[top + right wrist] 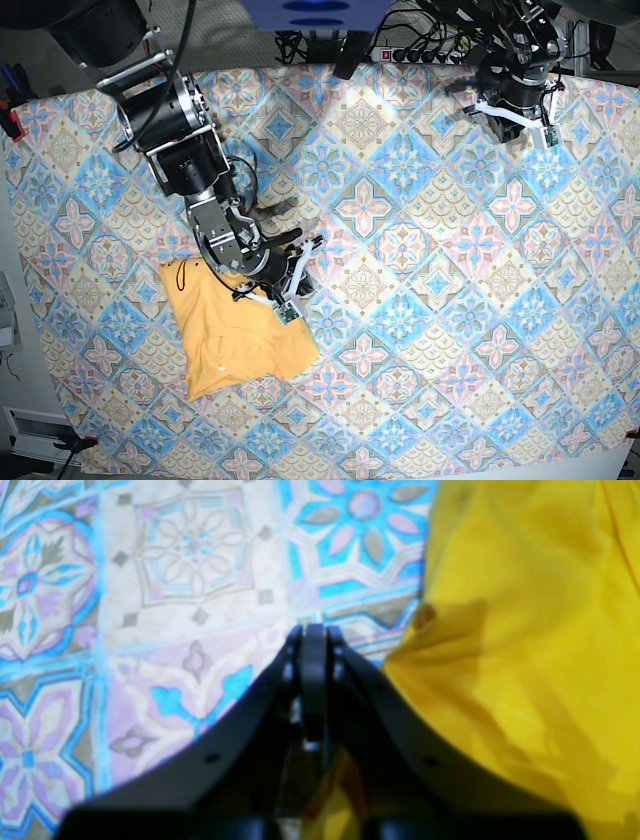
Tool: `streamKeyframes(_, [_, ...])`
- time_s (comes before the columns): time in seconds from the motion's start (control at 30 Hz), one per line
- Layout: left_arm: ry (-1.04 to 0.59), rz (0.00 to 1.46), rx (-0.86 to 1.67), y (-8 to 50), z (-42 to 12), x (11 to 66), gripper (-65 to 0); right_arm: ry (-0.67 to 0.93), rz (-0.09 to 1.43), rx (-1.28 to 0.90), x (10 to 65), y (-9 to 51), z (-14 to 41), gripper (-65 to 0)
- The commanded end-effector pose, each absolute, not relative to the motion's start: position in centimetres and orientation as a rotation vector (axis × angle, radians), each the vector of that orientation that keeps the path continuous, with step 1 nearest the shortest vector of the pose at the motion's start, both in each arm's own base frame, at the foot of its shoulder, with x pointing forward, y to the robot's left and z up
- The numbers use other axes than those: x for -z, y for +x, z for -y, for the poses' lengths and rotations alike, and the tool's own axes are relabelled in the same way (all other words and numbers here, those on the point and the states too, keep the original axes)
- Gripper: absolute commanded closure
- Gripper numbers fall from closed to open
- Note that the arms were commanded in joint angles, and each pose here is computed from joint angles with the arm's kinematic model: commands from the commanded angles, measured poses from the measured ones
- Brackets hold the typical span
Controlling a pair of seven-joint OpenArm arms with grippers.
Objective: Fold the T-shirt properly
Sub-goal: 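Press and smooth the folded shirt's edge with the right gripper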
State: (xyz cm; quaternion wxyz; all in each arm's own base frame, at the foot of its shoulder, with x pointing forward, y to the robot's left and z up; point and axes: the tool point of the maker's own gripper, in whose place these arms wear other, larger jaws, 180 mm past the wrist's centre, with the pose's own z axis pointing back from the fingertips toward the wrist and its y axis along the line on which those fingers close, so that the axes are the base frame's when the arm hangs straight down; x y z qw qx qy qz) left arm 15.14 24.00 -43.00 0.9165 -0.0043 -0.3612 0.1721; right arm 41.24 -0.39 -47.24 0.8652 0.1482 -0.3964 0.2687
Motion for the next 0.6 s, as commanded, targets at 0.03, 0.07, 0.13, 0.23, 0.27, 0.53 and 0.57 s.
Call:
streamKeyframes(0.03, [-0.003, 0.776, -0.353, 15.5, -24.3, 42.3, -3.9, 0.309, 0.913, -0.559, 44.5, 43.9, 0.2, -1.1])
streamKeyframes(0.07, [-0.002, 0.776, -0.354, 15.5, -24.4, 42.3, -3.9, 0.309, 0.913, -0.559, 44.5, 43.9, 0.2, -1.1])
streamKeyframes(0.13, [-0.001, 0.778, -0.354, 15.5, -24.4, 42.2, -3.9, 0.31, 0.921, -0.553, 44.2, 44.1, 0.3, -1.0])
streamKeyframes(0.23, [-0.001, 0.778, -0.355, 15.5, -24.4, 42.2, -3.9, 0.306, 0.927, -0.553, 44.0, 44.4, 0.5, -0.8])
streamKeyframes(0.27, [-0.001, 0.778, -0.355, 15.5, -24.4, 42.2, -3.9, 0.301, 0.942, -0.556, 43.4, 45.0, 0.5, -0.8])
streamKeyframes(0.53, [0.0, 0.777, -0.355, 15.4, -24.4, 42.2, -3.9, 0.302, 1.008, -0.586, 40.2, 46.3, -0.6, -0.7])
streamKeyframes(0.57, [0.0, 0.777, -0.355, 15.4, -24.4, 42.2, -3.9, 0.301, 1.011, -0.589, 40.0, 46.4, -0.7, -0.7])
